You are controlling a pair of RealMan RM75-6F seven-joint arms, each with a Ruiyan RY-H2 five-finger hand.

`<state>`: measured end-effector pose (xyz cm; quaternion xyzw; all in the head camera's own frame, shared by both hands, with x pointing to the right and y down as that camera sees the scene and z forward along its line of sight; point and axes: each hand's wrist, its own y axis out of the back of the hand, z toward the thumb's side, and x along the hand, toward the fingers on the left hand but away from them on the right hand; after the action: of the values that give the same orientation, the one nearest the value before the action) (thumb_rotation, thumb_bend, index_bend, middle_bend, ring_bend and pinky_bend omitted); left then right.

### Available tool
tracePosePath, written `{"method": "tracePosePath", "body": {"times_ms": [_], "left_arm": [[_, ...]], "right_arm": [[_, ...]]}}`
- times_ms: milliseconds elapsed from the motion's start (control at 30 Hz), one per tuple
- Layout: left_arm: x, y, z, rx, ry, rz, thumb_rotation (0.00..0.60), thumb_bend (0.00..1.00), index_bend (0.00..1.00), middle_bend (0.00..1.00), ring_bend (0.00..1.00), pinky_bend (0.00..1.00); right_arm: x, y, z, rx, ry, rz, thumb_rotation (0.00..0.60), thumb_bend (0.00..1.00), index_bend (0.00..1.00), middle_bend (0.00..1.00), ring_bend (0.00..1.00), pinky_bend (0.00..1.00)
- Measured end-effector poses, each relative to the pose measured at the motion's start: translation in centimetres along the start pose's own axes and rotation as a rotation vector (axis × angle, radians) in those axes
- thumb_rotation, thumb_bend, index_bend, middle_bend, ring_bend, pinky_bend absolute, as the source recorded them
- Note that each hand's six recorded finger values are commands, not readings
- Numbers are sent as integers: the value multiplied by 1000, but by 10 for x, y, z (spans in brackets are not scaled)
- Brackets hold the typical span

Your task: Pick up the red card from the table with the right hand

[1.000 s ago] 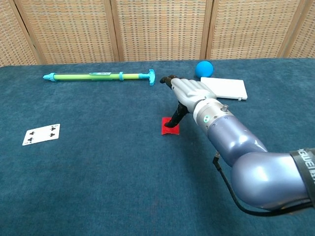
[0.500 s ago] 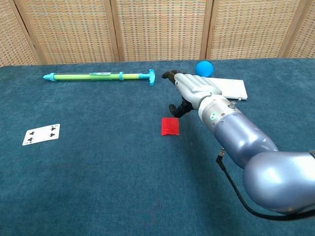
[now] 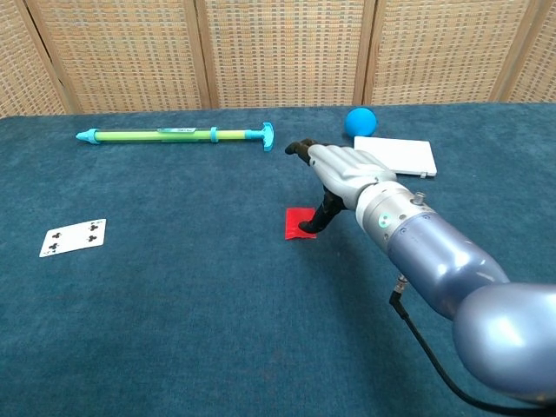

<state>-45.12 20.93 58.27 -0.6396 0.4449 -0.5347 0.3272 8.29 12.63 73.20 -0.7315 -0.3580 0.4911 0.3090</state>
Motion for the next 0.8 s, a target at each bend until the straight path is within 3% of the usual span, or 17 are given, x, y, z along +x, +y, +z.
{"method": "tracePosePath", "body": {"times_ms": [800], "left_arm": [[3,-3,-4,9,16,-8,600,117,0,0,0,45]], "right_arm": [[-9,-24,-4,16,-11,71,600,373,80,0,0,0]]}}
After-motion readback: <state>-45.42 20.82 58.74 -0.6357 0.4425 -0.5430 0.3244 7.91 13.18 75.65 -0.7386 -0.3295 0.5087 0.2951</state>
